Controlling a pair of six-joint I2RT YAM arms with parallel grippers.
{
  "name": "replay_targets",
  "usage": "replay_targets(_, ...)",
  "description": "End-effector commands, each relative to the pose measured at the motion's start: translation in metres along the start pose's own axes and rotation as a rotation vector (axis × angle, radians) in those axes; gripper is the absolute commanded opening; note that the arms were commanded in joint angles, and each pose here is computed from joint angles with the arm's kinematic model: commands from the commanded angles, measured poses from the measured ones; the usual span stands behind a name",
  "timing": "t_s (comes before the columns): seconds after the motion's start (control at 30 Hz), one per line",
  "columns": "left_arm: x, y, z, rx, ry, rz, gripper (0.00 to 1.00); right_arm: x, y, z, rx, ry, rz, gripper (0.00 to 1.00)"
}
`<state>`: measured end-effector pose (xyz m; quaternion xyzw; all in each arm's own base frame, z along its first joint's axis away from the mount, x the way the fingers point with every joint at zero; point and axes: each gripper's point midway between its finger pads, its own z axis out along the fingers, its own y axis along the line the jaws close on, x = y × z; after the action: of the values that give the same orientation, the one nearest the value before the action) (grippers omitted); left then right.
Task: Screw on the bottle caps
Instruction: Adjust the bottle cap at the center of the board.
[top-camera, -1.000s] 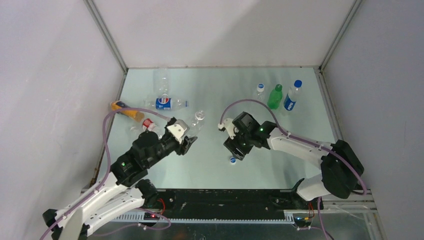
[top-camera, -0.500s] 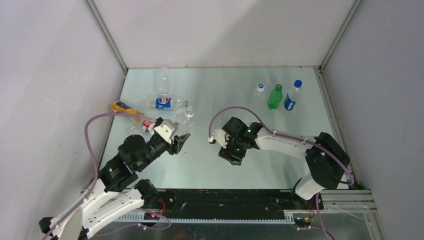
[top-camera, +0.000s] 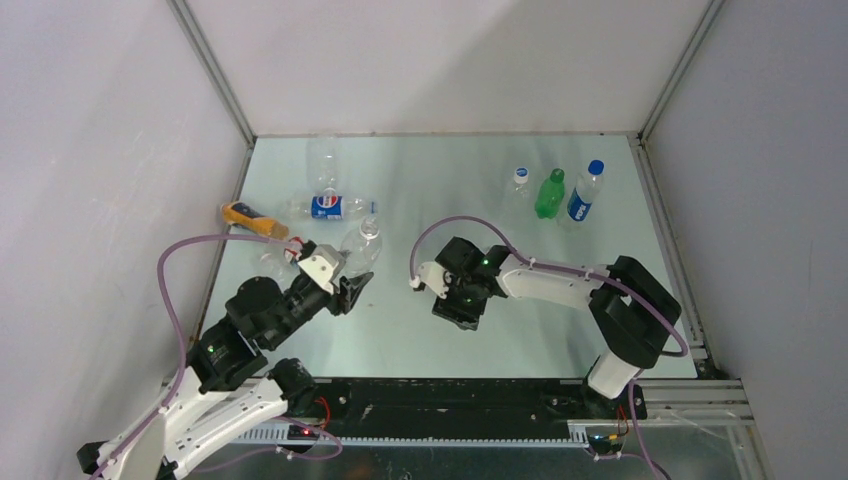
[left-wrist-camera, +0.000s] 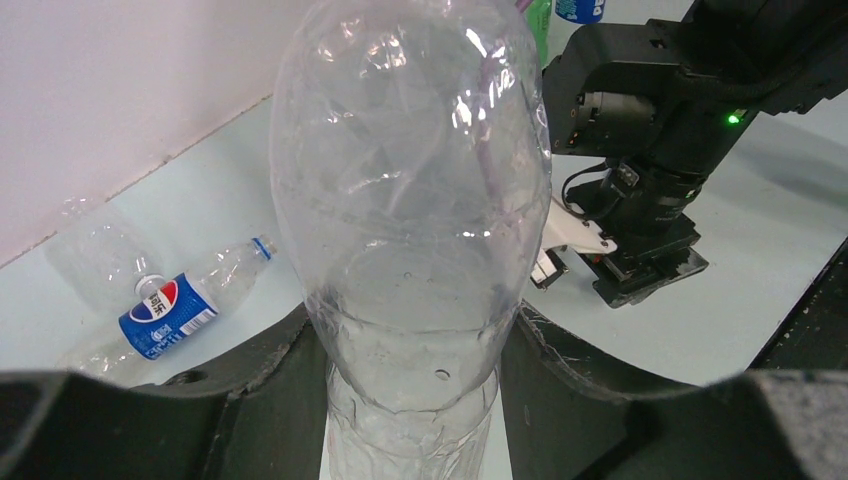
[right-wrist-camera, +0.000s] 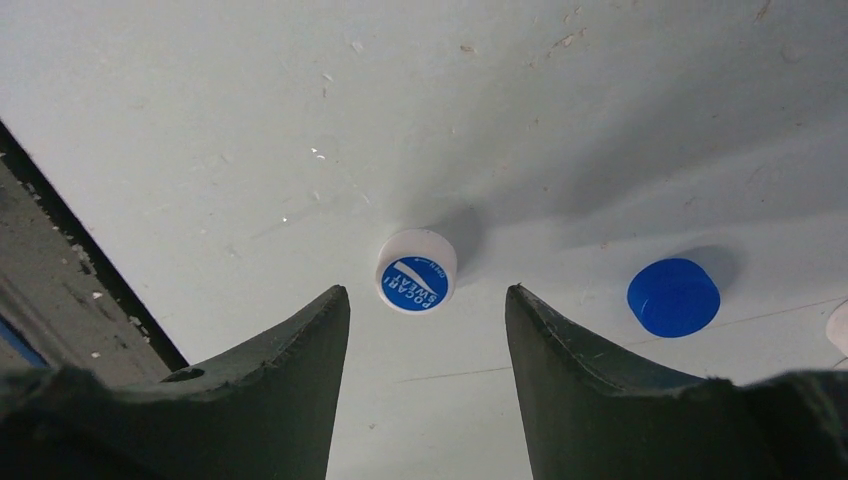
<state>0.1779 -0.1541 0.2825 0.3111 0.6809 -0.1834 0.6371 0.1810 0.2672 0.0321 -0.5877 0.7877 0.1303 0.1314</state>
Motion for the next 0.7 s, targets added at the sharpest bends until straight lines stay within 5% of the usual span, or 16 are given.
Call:
replay_targets(0.0, -0.010, 0.003, -0.003, -0.012, -0.029, -0.018, 0.01, -0.017, -0.009, 0.001, 0.037, -0.032, -0.019, 0.60)
replay_targets(0.37, -0.006, -0.001, -0.003, 0.007, -0.018, -0.017, 0.01, -0.010, -0.007, 0.013, 0.018, 0.006, -0.006, 0.53)
replay_targets(0.67, 0.002, -0.007, 0.004, 0.042, 0.018, -0.003, 0.01, -0.010, -0.003, 0.009, -0.004, -0.004, 0.007, 0.29)
